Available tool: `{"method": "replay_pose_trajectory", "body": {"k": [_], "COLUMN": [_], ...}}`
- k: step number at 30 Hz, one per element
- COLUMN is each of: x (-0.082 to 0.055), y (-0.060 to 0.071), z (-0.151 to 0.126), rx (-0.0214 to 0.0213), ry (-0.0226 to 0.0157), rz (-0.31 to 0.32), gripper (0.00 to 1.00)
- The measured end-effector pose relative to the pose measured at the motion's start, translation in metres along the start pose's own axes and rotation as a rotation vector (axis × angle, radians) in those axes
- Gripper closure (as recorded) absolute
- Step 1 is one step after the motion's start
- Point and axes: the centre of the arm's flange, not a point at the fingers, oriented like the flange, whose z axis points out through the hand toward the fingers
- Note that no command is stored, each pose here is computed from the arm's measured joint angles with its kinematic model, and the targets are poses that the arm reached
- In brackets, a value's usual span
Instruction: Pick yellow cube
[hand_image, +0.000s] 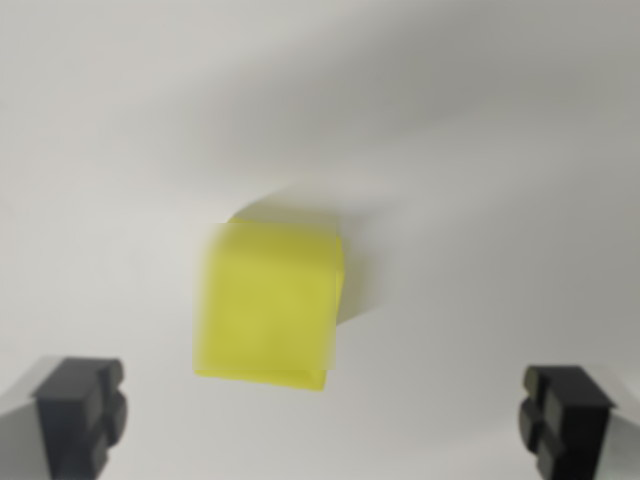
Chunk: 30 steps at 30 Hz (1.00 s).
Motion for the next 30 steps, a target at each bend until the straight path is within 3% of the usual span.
{"method": "replay_pose_trajectory", "body": {"k": [30], "x": [-0.032], "y": [0.002], "z": [0.073], "rx": [-0.0133], "ry": [-0.0205], "rz": [0.111], "gripper": [0.00]}}
